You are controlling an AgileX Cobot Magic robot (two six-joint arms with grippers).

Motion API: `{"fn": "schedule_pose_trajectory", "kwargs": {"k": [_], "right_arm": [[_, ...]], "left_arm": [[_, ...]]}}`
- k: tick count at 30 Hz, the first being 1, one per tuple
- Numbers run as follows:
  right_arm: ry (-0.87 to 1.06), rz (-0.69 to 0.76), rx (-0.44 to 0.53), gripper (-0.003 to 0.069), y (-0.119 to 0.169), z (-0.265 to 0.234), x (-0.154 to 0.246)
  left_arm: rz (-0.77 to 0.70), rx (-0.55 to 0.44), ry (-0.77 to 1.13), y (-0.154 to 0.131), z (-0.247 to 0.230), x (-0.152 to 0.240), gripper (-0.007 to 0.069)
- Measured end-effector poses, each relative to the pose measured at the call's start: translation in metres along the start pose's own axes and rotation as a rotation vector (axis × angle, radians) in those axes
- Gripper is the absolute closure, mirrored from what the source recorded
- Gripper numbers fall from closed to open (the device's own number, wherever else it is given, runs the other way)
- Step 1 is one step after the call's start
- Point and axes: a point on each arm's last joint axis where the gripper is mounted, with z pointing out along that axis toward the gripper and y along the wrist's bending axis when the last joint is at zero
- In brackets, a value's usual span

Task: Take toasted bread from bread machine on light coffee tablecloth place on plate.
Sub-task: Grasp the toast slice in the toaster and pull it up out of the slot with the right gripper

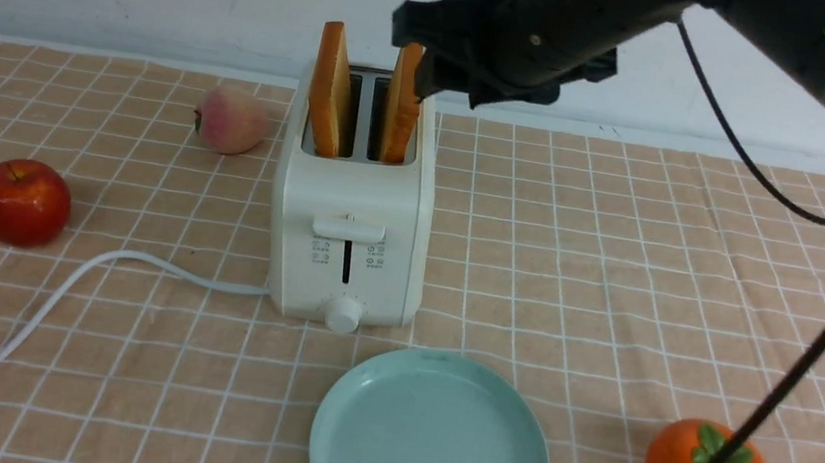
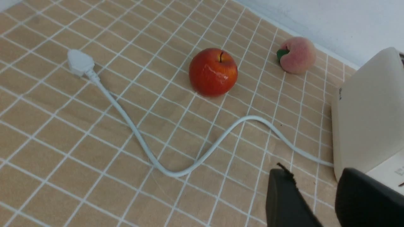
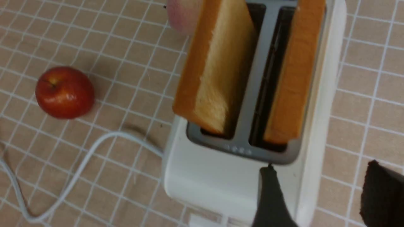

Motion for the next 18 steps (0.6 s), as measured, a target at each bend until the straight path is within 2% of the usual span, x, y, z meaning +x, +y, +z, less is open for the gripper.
{"fn": "schedule_pose_trajectory", "kwargs": {"k": [3,6,14,18], "right_arm": [[-0.046,0.033,-0.006,0.0199,0.001,0.016,-0.006],[-0.075,0.037,0.000,0.0176,-0.002,0.028,-0.008],[-0.123,0.098,-0.006,0.0170,-0.023,0.062,-0.010],[-0.098,0.120,-0.027,0.0172,-0.023,0.079,-0.003]], "left_arm": [[-0.008,0.027,0.041,-0.002,0.000,0.004,0.0386],[0.006,0.068,0.064,-0.006,0.000,0.006,0.0387],[0.082,0.175,0.082,-0.015,-0.002,0.008,0.0387],[0.111,0.229,0.099,-0.020,-0.003,0.010,0.0387]]}}
